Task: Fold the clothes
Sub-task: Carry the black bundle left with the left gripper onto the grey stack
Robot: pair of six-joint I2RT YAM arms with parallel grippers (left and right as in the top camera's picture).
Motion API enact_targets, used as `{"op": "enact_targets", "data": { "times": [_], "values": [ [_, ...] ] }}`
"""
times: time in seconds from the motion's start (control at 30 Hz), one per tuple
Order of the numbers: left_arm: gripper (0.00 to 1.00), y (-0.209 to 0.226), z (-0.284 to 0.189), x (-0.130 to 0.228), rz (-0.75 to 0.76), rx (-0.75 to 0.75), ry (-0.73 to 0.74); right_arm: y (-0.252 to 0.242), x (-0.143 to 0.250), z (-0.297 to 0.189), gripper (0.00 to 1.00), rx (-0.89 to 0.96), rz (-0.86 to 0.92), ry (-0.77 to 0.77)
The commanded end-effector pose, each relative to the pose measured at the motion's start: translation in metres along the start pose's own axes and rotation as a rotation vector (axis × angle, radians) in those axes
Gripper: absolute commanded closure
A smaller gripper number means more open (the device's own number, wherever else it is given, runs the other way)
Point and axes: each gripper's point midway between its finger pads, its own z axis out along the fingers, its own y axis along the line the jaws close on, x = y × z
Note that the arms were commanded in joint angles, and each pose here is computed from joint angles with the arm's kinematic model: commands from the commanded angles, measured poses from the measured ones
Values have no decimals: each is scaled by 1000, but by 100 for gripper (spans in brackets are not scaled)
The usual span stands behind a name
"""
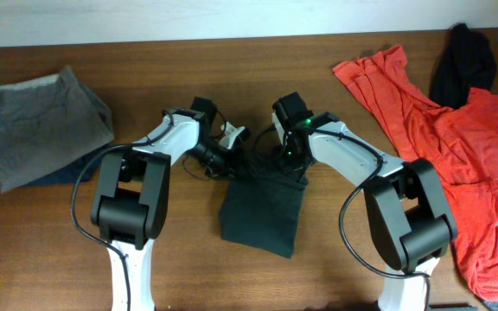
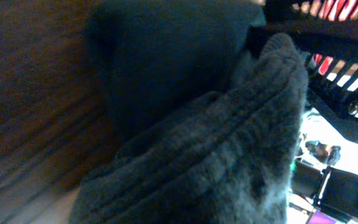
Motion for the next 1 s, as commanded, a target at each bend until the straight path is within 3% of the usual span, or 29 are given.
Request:
{"op": "enact_targets", "data": {
  "times": [0.0,0.17,0.27,0.47,0.67,0.97],
  "values": [
    [100,14,-29,-6,-2,-52,-63,-30,-25,-53,71,146,22,-106],
    [100,25,-112,-20,18,-292,-221,-62,-39,-145,71,217,87,-218],
    [99,32,-193,-20,4,-496,-369,-85,-36,-214,71,235,152,-313],
    [99,42,-310,-8,-64,-793,-568,-108,-14,-281,70,263,221,-438],
    [100,46,-384,1,-80,-940,-680,-123,11,-310,70,288,272,-475],
    [99,74,-448,28,-187,-1024,-792,-138,34,-306,70,308,321,-403]
  ]
}}
